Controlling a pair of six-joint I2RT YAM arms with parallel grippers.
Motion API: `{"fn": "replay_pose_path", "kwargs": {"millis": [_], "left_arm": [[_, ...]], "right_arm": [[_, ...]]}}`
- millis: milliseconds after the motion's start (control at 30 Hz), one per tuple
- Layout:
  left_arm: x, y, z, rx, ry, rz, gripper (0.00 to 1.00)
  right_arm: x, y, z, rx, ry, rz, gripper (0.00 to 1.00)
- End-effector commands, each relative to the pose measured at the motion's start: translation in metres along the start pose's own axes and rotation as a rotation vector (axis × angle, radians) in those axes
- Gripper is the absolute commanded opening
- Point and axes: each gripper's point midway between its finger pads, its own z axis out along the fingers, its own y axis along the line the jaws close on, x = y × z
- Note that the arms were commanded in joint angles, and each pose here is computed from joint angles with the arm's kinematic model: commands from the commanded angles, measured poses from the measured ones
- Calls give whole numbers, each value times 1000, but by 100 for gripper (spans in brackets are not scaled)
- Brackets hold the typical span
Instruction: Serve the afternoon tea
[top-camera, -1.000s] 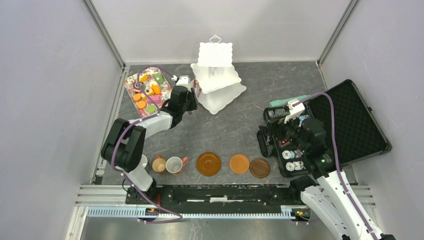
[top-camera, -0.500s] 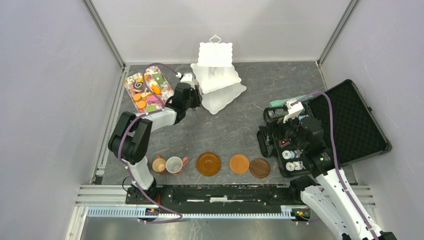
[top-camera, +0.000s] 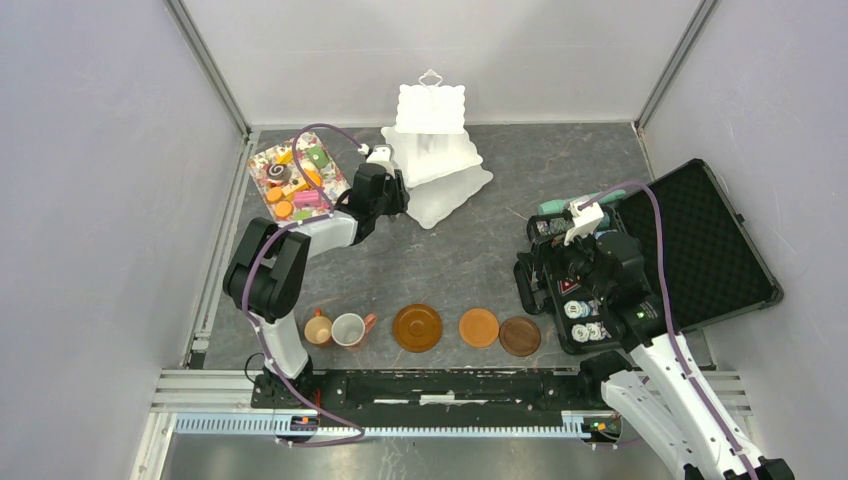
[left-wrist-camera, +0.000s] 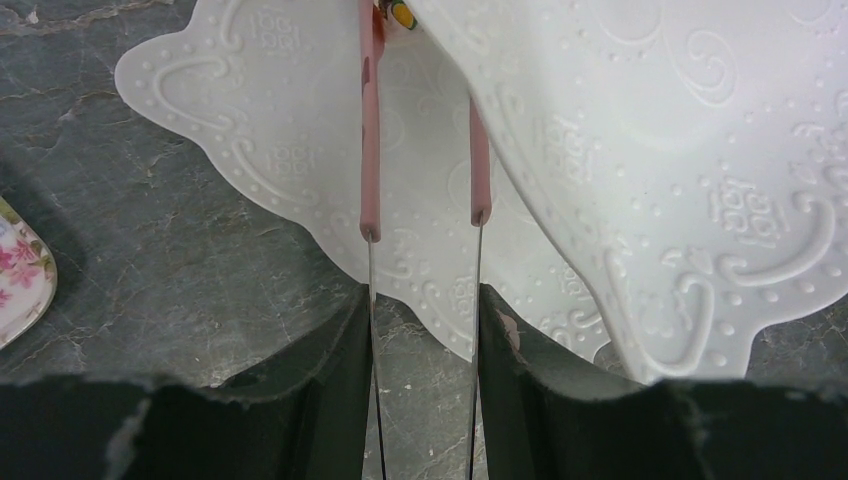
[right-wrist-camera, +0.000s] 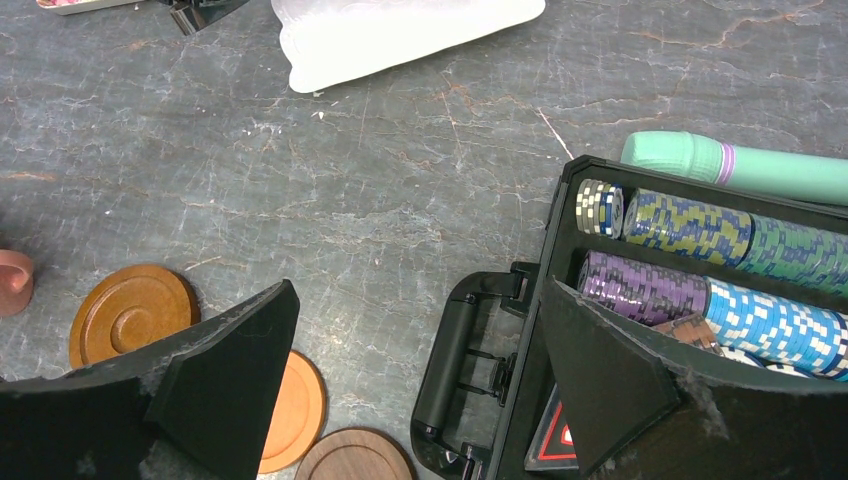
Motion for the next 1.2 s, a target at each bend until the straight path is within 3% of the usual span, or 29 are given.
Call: {"fn": "replay_pose_path", "kwargs": {"millis": [0,533,1167], "left_arm": [[-34,-12,-1,28,-85,7,35],[-46,-12,-15,23,-100,27,52],[-50,-11,-44,19,-92,33,55]], "right_arm": [[-11,1,1,-5,-43,-8,98],[-9,1,2,-8,-46,2,98],[-10,2,1,-15,-55,-1,98]]}}
